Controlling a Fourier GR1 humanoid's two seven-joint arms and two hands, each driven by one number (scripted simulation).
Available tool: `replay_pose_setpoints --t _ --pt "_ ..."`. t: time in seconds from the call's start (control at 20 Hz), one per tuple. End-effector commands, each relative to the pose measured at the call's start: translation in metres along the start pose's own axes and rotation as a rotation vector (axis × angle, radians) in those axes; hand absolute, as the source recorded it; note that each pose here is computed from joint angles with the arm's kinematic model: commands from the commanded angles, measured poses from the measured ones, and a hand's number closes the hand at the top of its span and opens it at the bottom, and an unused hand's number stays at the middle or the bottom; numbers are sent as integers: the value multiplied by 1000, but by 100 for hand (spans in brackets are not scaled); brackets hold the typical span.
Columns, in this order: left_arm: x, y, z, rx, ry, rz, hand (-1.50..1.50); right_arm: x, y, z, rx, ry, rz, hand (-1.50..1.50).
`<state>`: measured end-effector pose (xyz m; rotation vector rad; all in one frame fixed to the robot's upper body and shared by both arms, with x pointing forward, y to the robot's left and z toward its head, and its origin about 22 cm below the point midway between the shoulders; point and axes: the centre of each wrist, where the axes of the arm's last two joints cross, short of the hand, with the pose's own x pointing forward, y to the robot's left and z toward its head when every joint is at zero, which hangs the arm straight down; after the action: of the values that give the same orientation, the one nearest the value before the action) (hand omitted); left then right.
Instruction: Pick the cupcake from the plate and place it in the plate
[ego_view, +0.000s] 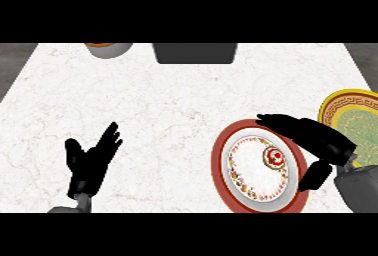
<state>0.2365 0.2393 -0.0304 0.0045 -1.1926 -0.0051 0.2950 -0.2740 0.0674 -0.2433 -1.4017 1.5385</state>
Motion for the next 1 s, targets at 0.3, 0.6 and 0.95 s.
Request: replay_pose_setpoints --t 0.3,0.6,0.95 --pt "14 -6 6 -21 15 -8 0 -21 30 -15 20 44 53 -150" --pt "-16 -7 2 -14 9 2 0 -6 15 -35 69 53 59 -150" --pt "-3 12 13 -22 -4 0 0 -5 32 -42 76 -21 222 150"
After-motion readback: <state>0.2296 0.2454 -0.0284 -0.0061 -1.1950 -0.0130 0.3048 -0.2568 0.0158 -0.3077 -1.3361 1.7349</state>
